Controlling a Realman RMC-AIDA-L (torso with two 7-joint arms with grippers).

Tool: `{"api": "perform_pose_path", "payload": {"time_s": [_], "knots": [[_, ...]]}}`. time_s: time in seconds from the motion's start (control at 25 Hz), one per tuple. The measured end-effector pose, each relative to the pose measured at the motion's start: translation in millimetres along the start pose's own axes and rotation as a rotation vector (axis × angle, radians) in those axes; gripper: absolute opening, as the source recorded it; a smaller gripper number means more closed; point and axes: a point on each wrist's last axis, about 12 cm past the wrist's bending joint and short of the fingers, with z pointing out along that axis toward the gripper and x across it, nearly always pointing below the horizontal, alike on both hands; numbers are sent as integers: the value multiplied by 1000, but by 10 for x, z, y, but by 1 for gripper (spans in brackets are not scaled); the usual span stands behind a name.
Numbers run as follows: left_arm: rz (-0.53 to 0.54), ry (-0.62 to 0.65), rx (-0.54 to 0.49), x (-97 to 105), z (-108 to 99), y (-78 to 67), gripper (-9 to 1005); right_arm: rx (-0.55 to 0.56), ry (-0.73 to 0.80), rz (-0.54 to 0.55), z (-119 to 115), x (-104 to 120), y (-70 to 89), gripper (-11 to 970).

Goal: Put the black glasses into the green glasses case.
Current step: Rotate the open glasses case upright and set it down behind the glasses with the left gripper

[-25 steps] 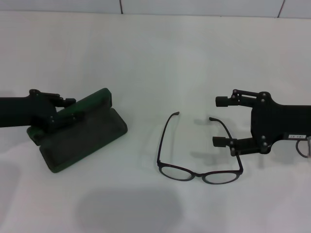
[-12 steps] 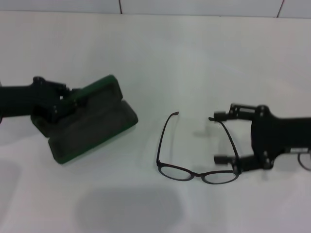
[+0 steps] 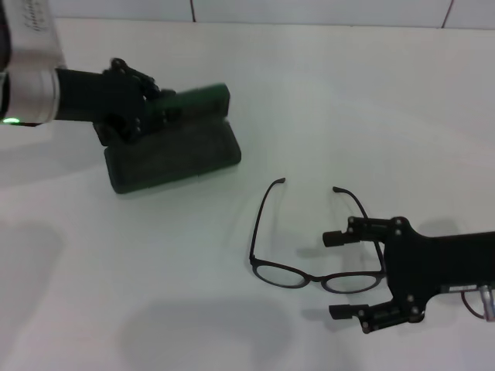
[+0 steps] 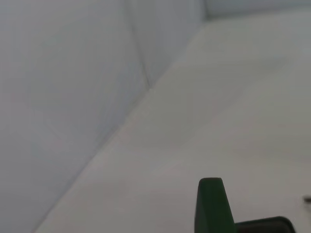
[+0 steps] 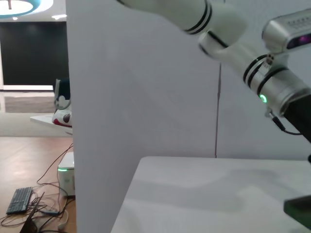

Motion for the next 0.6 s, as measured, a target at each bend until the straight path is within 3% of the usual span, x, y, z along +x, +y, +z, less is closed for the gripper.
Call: {"api": "perform_pose_path", "payload": {"time_s": [0.32, 0.6], "knots": [[89, 72, 170, -140, 151, -41, 258, 70, -17, 7, -138, 61, 66, 847], [133, -33, 162, -323, 397, -60, 275, 64, -19, -6, -155, 37, 45, 839]]}}
